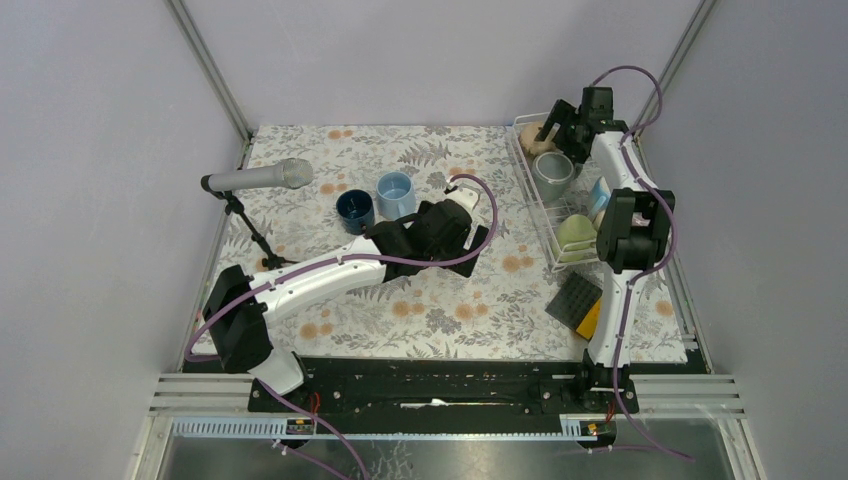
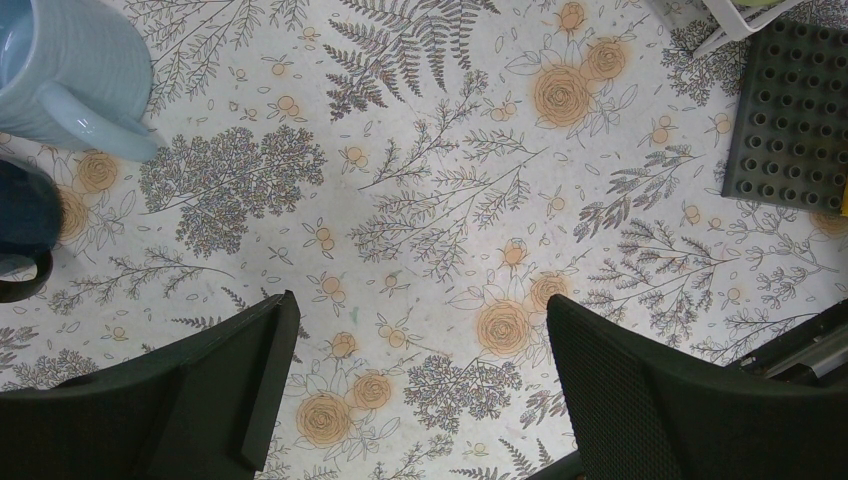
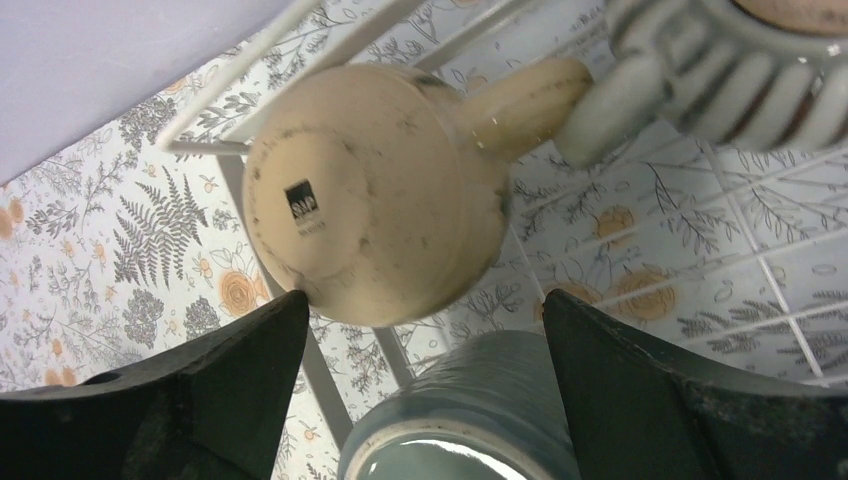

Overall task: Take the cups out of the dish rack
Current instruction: Unload the cup from the dish rack.

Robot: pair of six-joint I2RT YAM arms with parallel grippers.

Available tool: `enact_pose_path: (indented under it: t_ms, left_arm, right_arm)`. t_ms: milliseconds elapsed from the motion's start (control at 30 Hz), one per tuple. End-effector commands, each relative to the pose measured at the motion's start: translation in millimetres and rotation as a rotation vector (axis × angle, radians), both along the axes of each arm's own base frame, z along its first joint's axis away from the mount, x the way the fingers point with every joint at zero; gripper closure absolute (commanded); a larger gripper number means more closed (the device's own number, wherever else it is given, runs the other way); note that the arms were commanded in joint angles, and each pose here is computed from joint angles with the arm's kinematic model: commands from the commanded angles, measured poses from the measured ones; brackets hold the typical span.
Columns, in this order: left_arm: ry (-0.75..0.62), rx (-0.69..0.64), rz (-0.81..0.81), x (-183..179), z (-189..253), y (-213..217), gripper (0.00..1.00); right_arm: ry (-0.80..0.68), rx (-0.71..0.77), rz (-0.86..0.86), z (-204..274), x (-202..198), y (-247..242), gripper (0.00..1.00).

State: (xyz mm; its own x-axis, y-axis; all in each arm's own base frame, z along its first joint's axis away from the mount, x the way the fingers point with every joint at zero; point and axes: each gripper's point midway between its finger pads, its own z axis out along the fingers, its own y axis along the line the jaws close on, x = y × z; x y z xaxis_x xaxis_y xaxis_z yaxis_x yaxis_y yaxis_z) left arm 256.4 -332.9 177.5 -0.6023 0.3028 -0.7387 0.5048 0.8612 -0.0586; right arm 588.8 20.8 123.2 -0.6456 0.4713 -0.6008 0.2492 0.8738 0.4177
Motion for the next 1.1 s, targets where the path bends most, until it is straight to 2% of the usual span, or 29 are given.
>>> enact_pose_path:
  t_ms: [0,200,467,733,900,1067]
  left_arm:
    - [-0.030,-0.053,-0.010,2,14,-5,0.01]
    - [-0.030,-0.057,-0.009,1,14,-5,0.01]
    - [-0.029,-0.064,-0.012,0,15,-6,0.01]
    - [-0.019,-0.075,-0.020,-1,15,-8,0.01]
    - [-0.014,-0.079,-0.022,-2,14,-10,0.01]
    - [-0.008,-0.076,-0.026,-2,11,-12,0.01]
  right_arm:
    - [-0.012,-0.019,-0.093,33,-20,-21,0.06]
    - [-0.018,-0.022,-0.157,47,-36,-32,0.05]
    - [-0.090,0.007,-0.019,69,-40,-13,0.00]
    - [-0.110,-0.047,-0.029,87,-81,-17,0.00]
    - [-0.103,-0.015,0.000,92,-110,2,0.01]
    - [-0.068,0.001,0.032,75,-130,35,0.01]
